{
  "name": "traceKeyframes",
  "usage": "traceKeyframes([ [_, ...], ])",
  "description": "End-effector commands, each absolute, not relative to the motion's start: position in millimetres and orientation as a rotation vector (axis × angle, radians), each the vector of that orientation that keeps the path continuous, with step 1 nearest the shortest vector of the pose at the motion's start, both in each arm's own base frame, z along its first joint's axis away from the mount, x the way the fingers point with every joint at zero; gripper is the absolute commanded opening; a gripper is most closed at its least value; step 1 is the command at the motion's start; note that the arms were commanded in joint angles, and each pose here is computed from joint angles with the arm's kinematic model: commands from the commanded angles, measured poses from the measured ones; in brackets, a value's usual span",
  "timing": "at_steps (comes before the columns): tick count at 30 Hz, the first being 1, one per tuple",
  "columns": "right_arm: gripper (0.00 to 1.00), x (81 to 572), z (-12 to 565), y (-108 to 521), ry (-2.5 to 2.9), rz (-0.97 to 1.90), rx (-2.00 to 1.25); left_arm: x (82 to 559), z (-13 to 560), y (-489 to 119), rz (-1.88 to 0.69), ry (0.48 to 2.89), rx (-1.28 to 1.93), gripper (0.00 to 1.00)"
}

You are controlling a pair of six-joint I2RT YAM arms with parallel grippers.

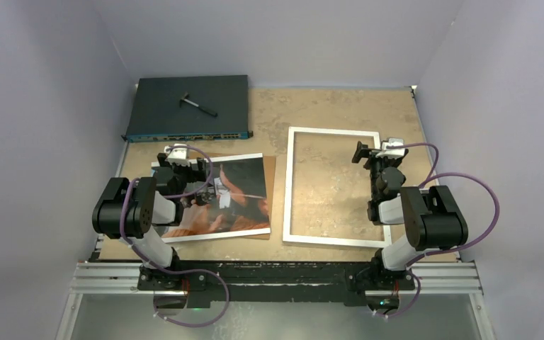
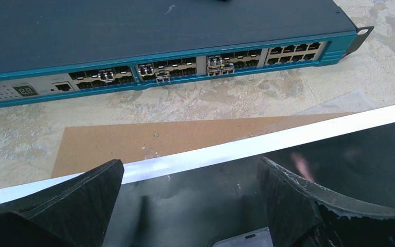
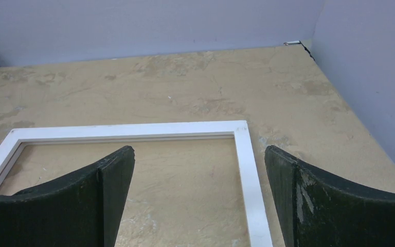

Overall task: Put the photo into the frame
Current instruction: Turn over the photo frame at the center of the board.

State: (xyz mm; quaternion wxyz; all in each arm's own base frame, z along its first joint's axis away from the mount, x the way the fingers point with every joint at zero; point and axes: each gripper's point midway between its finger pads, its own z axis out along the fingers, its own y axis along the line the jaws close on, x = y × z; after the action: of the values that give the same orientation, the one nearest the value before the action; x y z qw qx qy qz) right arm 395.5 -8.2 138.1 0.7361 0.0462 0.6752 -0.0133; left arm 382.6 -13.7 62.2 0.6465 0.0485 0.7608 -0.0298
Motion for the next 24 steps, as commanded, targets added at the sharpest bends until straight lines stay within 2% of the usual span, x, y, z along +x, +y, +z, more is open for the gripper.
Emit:
traceKeyframes([
  [1,0.99,396.0,156.7,-11.1,1.412,-0.047,0.097,388.0,76.9,-14.0,-0.062,1.678,0.114,1.00],
  [15,0.99,403.4,170.4,-18.5,1.423,-0.066,0.152,392.6,88.7,-14.5,-0.082,1.659,0.114,1.00],
  [22,0.99,428.9,214.0,-0.4,1.579,0.054,0.159,439.3,145.6,3.5,0.010,1.925,0.114,1.00],
  [24,0.99,428.7,214.5,-1.3,1.567,0.239,0.428,443.8,158.2,5.6,0.030,1.979,0.146,0.99],
])
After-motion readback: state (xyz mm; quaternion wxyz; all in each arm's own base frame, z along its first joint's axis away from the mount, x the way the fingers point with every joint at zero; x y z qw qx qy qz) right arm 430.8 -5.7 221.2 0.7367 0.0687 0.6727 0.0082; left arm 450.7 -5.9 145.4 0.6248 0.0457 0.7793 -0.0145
